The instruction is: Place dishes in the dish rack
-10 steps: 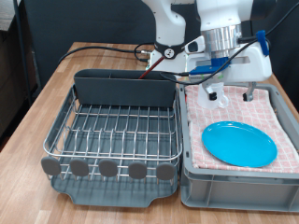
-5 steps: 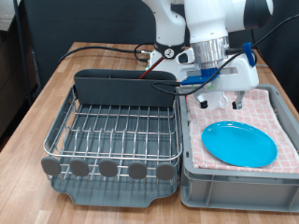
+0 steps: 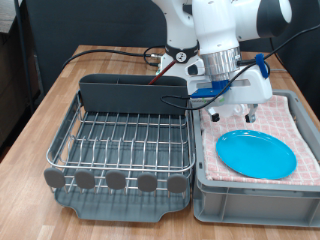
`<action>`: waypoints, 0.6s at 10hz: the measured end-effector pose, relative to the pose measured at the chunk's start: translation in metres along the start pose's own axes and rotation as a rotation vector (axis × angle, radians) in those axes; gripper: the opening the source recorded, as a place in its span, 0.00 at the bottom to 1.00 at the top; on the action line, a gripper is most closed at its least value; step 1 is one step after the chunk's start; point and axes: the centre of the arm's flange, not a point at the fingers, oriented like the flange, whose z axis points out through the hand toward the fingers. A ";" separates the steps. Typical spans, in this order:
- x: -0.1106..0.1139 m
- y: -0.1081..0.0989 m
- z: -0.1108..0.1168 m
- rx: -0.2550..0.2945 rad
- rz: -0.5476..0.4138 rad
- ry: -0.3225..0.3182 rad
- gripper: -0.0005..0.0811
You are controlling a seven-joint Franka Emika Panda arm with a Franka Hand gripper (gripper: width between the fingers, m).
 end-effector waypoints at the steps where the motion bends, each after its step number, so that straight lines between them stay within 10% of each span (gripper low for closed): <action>1: 0.001 -0.001 0.004 0.001 -0.001 -0.004 0.99; 6: 0.006 -0.008 0.023 -0.001 -0.006 -0.017 0.99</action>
